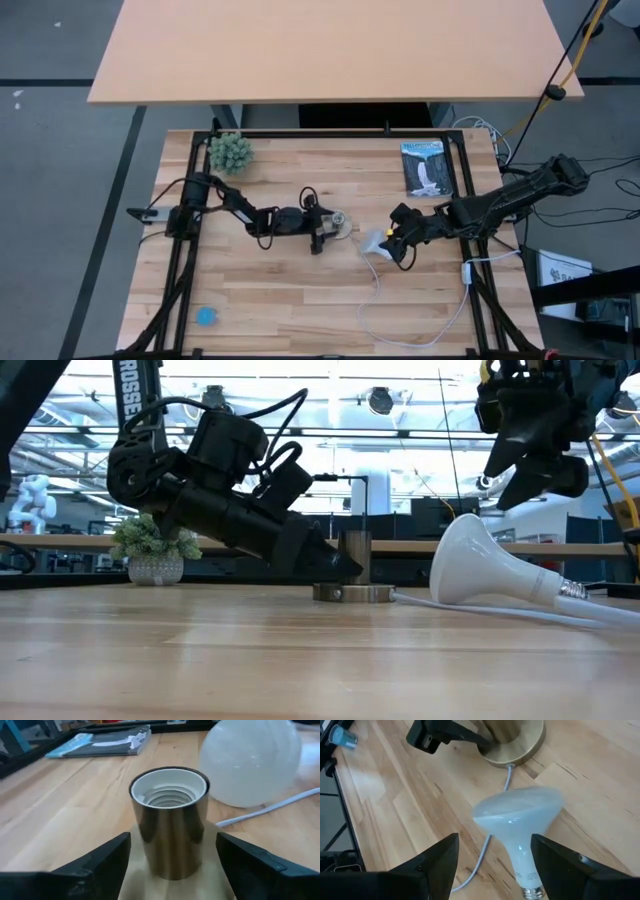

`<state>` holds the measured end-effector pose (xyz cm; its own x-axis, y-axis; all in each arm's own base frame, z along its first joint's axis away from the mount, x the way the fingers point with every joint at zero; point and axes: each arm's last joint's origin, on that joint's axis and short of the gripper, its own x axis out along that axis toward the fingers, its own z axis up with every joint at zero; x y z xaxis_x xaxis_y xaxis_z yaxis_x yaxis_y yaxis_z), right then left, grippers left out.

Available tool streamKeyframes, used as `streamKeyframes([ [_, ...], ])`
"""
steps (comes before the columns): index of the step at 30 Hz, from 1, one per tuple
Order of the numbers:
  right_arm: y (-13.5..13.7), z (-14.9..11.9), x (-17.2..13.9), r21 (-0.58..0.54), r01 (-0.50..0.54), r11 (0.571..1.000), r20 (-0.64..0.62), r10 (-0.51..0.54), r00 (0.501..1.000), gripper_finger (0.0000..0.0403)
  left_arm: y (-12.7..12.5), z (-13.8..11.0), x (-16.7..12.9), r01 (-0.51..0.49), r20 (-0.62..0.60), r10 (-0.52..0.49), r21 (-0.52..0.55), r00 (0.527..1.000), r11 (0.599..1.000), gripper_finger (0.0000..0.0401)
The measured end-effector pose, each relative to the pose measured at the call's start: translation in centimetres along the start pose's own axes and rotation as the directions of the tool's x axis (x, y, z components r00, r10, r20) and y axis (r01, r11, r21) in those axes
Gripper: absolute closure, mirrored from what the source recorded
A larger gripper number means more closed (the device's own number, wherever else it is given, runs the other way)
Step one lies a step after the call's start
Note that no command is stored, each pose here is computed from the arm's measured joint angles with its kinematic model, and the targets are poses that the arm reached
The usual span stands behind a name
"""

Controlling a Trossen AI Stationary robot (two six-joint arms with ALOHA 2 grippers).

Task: Screw lightbulb
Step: Return to Home Position

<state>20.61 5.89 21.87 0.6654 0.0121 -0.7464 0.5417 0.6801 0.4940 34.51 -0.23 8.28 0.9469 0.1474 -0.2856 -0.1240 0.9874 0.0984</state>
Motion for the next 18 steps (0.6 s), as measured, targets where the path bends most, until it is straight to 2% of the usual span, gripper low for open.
streamKeyframes([
  [4, 0.0, 0.0, 0.0, -0.03, 0.0, 1.0, 0.0, 0.0, 1.0, 0.0163, -1.2, 0.7, -0.3, 0.058, 0.041, -0.058, -0.011, 0.997, 0.998, 0.0103],
  [9, 0.0, 0.0, 0.0, -0.064, -0.004, 0.998, 0.003, 0.004, 1.0, 0.0163, -2.0, 3.5, -1.7, 0.091, 0.118, -0.089, -0.012, 0.989, 0.996, 0.0103],
  [14, 0.1, 0.0, 0.0, -0.104, -0.009, 0.995, 0.005, 0.009, 1.0, 0.0163, -1.1, 6.2, -5.0, 0.092, 0.116, -0.09, -0.012, 0.989, 0.996, 0.0103],
  [18, 0.2, 0.1, 0.0, -0.147, -0.019, 0.989, 0.013, 0.021, 1.0, 0.0163, 0.0, 7.4, -9.3, 0.091, 0.054, -0.091, -0.005, 0.994, 0.996, 0.0103],
])
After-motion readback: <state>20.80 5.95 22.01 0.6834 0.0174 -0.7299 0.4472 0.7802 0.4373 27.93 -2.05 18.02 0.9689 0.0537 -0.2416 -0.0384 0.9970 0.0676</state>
